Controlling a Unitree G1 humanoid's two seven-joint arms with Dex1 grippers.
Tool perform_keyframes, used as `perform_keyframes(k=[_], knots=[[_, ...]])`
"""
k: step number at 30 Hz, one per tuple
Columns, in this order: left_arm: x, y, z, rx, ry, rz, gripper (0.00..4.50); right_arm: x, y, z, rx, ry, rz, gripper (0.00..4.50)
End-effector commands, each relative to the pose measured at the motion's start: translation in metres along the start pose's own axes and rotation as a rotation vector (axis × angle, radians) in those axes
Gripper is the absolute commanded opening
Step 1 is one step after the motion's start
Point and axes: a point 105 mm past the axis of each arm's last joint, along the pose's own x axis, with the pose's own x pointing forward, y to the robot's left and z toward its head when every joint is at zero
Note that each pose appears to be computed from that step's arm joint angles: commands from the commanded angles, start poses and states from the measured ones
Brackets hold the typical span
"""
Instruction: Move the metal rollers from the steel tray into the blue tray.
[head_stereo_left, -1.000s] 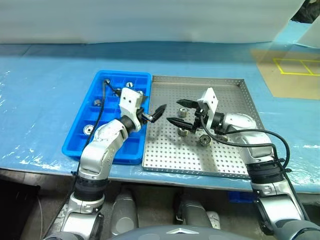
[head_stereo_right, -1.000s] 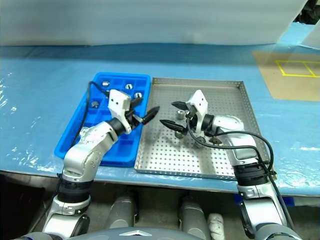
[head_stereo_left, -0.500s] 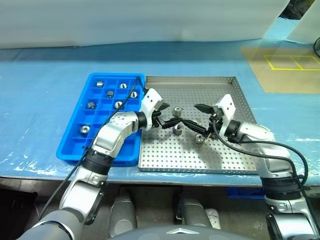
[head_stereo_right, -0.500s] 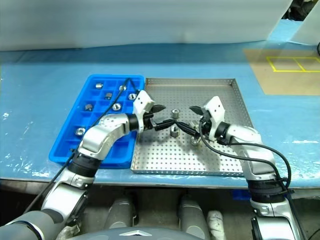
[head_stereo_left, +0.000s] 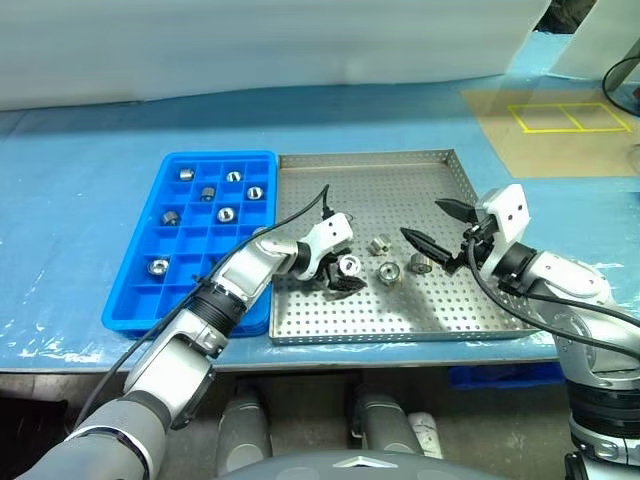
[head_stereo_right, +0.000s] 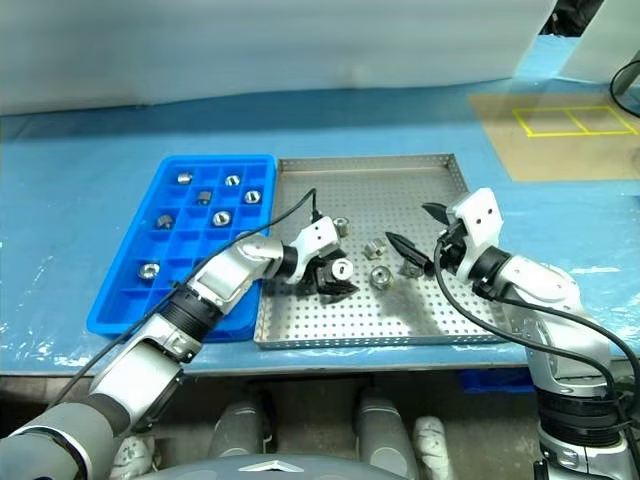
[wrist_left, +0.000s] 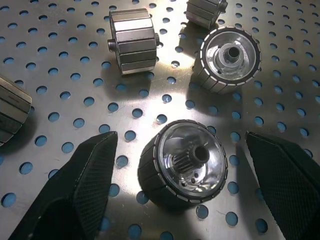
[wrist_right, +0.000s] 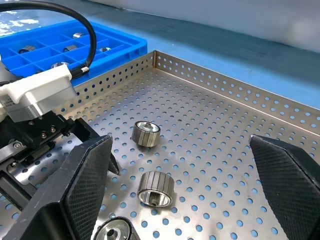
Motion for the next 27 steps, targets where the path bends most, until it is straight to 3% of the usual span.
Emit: perform_keyframes(k=[1,5,9,15,22,27], knots=[[0.003,0.005,-0.005,0.013,0.030,0.030,4.14,-0.003,0.003,0.014,-0.032,-0.045,0.000,4.50],[0.004,0.006,-0.001,0.004,0.009,0.036,3.10,-0.001,0.004,0.011,-0.039,-0.036,0.004,4.50],[0.001,0.005,0.001,-0.004,-0.004,0.034,1.72,0.001,0.005,0.011,-0.039,-0.038,0.008,4.50],[-0.016,0.008,0.025,-0.089,-0.115,0.054,1.72,0.008,0.010,0.011,-0.038,-0.046,0.048,4.50],[-0.065,0.032,0.057,-0.128,-0.303,0.353,1.72,0.039,0.023,0.017,-0.036,-0.075,0.195,4.50],[-0.098,0.033,0.060,-0.178,-0.378,0.534,1.72,0.065,0.038,0.020,-0.069,-0.084,0.330,4.50]])
